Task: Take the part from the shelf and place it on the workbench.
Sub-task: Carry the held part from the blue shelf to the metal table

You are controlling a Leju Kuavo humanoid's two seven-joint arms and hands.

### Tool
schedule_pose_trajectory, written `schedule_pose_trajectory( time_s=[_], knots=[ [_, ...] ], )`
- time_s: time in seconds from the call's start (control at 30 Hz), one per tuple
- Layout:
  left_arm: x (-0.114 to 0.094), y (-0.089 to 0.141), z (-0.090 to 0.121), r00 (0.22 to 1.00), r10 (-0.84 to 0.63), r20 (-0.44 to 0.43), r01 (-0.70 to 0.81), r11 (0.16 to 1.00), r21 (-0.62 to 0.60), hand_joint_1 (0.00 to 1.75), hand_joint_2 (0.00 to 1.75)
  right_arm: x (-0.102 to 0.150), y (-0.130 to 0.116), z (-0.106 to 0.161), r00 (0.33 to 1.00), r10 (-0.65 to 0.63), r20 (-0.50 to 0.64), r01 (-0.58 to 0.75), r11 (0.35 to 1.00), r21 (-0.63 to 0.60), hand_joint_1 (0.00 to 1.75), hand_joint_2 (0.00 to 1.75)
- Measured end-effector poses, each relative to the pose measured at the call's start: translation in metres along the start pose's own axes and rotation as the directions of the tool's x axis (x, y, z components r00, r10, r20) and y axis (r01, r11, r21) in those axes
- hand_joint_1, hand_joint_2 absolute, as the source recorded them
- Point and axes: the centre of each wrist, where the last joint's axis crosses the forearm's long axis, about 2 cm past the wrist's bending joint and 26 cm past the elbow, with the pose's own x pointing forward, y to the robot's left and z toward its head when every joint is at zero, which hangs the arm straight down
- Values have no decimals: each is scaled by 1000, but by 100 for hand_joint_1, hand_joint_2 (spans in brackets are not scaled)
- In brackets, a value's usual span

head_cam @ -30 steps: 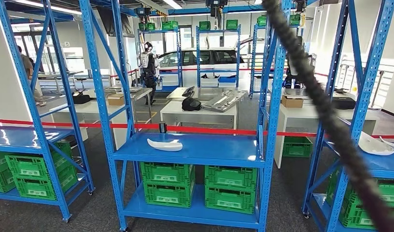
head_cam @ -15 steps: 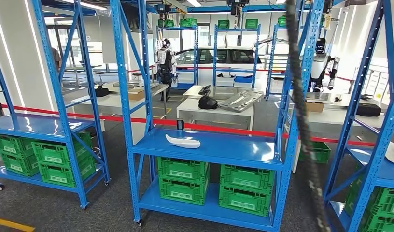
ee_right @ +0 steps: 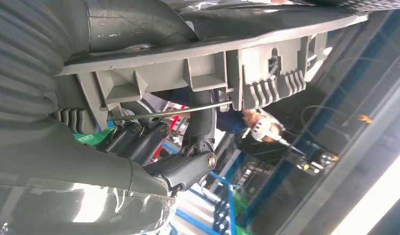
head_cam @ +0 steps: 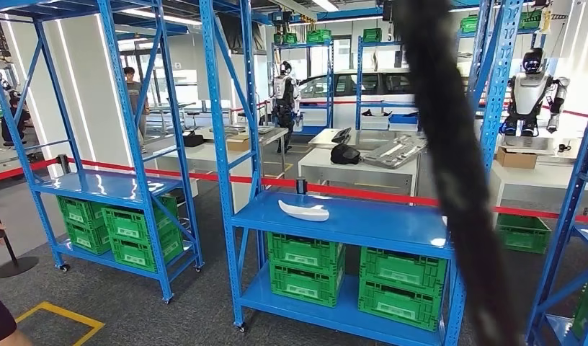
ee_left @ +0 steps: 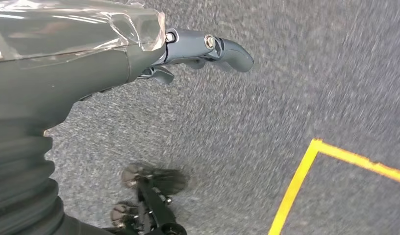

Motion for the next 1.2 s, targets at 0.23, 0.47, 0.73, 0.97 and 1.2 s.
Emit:
schedule_pose_trajectory(
  time_s=[0.23, 0.47, 0.73, 0.97, 1.2],
  knots=[
    [1, 0, -1, 1000, 1, 4, -1, 1000, -1, 0, 175, 0, 0, 0, 1000, -1, -1, 1, 1000, 0, 175, 175],
    [1, 0, -1, 1000, 4, 6, -4, 1000, 6, 0, 175, 0, -1, -1, 1000, 1, 2, -1, 1000, 1, 175, 175],
    [1, -1, -3, 1000, -6, 3, 6, 1000, -2, 0, 175, -1, 0, 1, 1000, -7, -1, 7, 1000, 0, 175, 175],
    [-2, 4, 0, 1000, -10, -1, 10, 1000, 9, 0, 175, -1, -1, -1, 1000, -11, 10, 11, 1000, 2, 175, 175],
    [-2, 3, -3, 1000, 8, 12, -9, 1000, 15, 0, 175, -4, -2, -1, 999, -30, 17, 30, 1000, 8, 175, 175]
  ],
)
